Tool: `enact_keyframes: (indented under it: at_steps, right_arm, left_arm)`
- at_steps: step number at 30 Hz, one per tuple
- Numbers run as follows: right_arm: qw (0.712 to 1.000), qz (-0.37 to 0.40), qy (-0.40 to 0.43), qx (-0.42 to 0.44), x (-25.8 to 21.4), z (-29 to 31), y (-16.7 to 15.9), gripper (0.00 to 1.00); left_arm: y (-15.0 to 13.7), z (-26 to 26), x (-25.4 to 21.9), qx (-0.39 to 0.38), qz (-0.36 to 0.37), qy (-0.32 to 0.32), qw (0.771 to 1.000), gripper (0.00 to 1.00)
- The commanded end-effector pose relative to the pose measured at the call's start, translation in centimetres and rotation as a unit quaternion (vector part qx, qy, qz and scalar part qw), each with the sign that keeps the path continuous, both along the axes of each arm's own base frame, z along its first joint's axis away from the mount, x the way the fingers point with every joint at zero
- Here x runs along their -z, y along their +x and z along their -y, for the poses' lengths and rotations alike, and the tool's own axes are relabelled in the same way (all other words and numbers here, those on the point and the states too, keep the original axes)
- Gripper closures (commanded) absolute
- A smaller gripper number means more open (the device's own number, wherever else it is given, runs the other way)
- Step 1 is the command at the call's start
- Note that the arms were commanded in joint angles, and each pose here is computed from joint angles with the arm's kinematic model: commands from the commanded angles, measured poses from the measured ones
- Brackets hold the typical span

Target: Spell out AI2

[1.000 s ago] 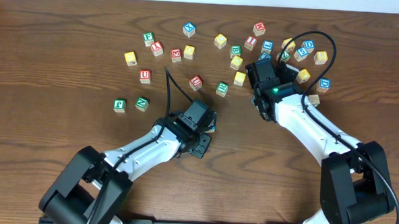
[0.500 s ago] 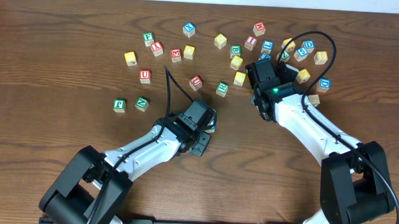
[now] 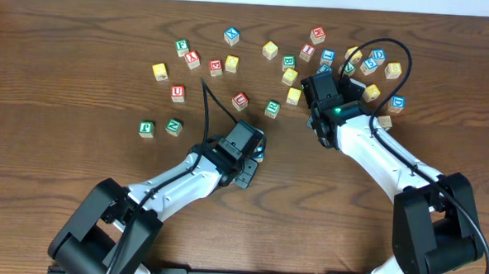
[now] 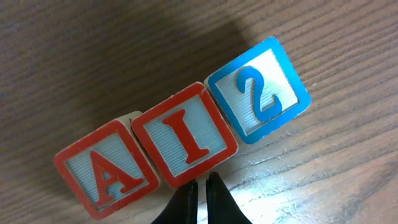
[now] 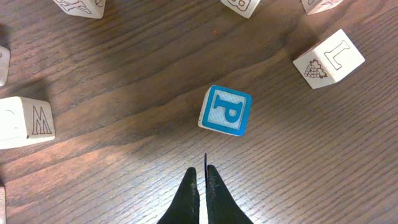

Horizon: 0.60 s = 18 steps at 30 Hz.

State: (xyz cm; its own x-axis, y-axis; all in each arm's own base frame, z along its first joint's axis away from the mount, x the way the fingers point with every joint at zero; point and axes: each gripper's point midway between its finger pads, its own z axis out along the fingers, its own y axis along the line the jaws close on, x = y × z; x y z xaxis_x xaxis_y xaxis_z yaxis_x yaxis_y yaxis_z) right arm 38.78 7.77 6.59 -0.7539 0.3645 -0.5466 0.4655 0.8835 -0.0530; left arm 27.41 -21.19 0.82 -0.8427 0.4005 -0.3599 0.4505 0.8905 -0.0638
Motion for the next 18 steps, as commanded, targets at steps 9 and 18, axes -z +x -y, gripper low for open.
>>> enact_keyframes:
  at_steps: [9, 18]
  right_arm:
    - [1.0, -0.005, -0.004, 0.001, 0.58, 0.12, -0.11, 0.99]
    - [1.0, -0.006, -0.002, 0.0, 0.62, 0.03, -0.12, 0.99]
  left_arm:
    - [0.74, 0.09, -0.35, -0.009, 0.012, 0.004, 1.0, 0.93]
    - [0.74, 0.11, -0.35, -0.008, 0.011, 0.004, 1.0, 0.93]
